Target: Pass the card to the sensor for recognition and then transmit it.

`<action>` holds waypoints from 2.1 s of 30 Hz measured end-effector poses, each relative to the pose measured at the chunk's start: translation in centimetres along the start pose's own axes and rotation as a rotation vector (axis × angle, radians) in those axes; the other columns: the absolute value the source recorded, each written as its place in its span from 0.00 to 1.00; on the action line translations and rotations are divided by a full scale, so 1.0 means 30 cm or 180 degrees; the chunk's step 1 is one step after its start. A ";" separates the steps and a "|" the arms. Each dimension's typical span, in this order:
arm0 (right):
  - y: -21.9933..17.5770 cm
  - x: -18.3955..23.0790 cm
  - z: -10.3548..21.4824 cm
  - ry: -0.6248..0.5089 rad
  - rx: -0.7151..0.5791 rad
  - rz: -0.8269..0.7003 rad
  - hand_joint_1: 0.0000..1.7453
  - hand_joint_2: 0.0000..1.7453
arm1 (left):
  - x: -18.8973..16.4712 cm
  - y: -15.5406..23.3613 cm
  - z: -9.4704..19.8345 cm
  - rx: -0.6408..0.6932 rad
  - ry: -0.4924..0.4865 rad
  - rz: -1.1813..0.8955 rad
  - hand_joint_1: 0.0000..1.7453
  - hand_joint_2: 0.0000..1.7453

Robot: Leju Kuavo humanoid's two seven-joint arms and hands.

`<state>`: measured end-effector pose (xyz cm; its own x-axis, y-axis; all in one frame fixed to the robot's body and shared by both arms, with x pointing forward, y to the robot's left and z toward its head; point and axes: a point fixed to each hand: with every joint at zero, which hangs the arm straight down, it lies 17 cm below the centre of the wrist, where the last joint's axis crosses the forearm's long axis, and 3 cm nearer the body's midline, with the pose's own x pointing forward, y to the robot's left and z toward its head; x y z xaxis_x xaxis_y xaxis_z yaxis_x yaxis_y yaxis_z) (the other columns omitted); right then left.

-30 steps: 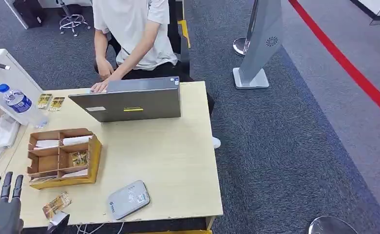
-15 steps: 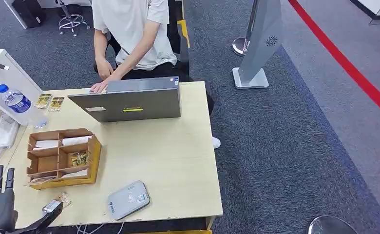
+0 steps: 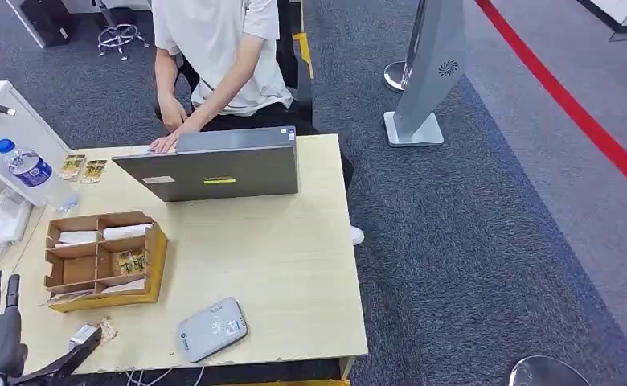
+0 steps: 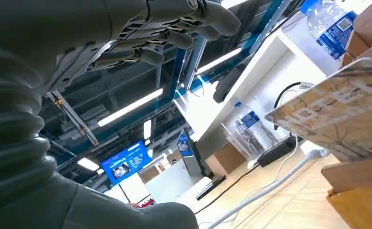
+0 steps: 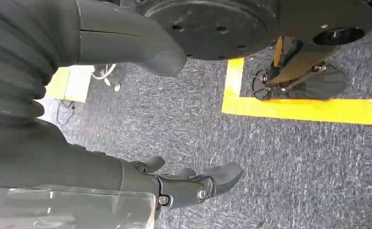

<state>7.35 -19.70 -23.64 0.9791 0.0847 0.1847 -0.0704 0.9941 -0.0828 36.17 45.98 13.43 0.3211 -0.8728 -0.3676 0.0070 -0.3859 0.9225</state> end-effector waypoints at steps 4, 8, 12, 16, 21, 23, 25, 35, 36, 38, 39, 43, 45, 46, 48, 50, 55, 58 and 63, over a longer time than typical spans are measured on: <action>0.007 0.004 0.001 -0.0011 0.0017 0.0021 0.00 1.00 | 0.001 0.005 -0.027 0.0023 0.0020 0.0010 0.00 1.00; 0.009 0.006 0.002 -0.0022 0.0019 0.0047 0.00 1.00 | 0.024 0.007 -0.045 0.0035 -0.0004 0.0040 0.00 1.00; 0.012 0.012 0.002 -0.0045 0.0024 0.0050 0.00 1.00 | 0.051 0.012 -0.062 0.0045 -0.0034 0.0059 0.00 1.00; 0.012 0.011 0.002 -0.0044 0.0022 0.0054 0.00 1.00 | 0.065 0.011 -0.067 0.0041 -0.0052 0.0064 0.00 1.00; 0.013 0.012 0.002 -0.0048 0.0024 0.0058 0.00 1.00 | 0.087 0.004 -0.068 0.0024 -0.0088 0.0069 0.00 1.00; 0.015 0.014 0.003 -0.0052 0.0029 0.0054 0.00 1.00 | 0.088 0.004 -0.072 0.0023 -0.0083 0.0075 0.00 1.00; 0.018 0.017 0.004 -0.0062 0.0035 0.0061 0.00 1.00 | 0.092 0.001 -0.074 0.0017 -0.0085 0.0078 0.00 1.00; 0.025 0.021 0.005 -0.0078 0.0041 0.0077 0.00 1.00 | 0.113 -0.034 -0.074 -0.0073 -0.0099 0.0086 0.00 1.00; 0.024 0.021 0.005 -0.0077 0.0040 0.0077 0.00 1.00 | 0.113 -0.038 -0.073 -0.0083 -0.0099 0.0083 0.00 1.00; 0.025 0.021 0.005 -0.0078 0.0041 0.0079 0.00 1.00 | 0.114 -0.046 -0.072 -0.0100 -0.0097 0.0080 0.00 1.00; 0.025 0.022 0.005 -0.0079 0.0042 0.0080 0.00 1.00 | 0.113 -0.048 -0.072 -0.0105 -0.0097 0.0078 0.00 1.00; 0.025 0.021 0.005 -0.0077 0.0042 0.0080 0.00 1.00 | 0.113 -0.057 -0.071 -0.0124 -0.0095 0.0069 0.00 1.00; 0.025 0.021 0.005 -0.0079 0.0042 0.0080 0.00 1.00 | 0.113 -0.062 -0.070 -0.0134 -0.0095 0.0065 0.00 1.00; 0.026 0.021 0.005 -0.0085 0.0043 0.0081 0.00 1.00 | 0.114 -0.064 -0.070 -0.0140 -0.0095 0.0066 0.00 1.00; 0.027 0.022 0.006 -0.0091 0.0047 0.0082 0.00 1.00 | 0.119 -0.071 -0.067 -0.0155 -0.0108 0.0071 0.00 1.00; 0.027 0.023 0.006 -0.0096 0.0050 0.0085 0.00 1.00 | 0.125 -0.079 -0.065 -0.0173 -0.0132 0.0070 0.00 1.00; 0.028 0.022 0.006 -0.0097 0.0052 0.0086 0.00 1.00 | 0.139 -0.103 -0.056 -0.0231 -0.0175 0.0077 0.00 1.00; 0.028 0.021 0.006 -0.0096 0.0053 0.0087 0.00 1.00 | 0.145 -0.112 -0.052 -0.0250 -0.0176 0.0090 0.00 1.00; 0.028 0.021 0.007 -0.0102 0.0051 0.0094 0.00 1.00 | 0.149 -0.127 -0.046 -0.0280 -0.0180 0.0092 0.00 1.00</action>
<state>7.87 -18.81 -23.38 0.9700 0.1158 0.2139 -0.1023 0.9921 -0.0732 38.88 43.96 8.44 0.2684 -0.8997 -0.3444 0.0825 -0.3347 0.9387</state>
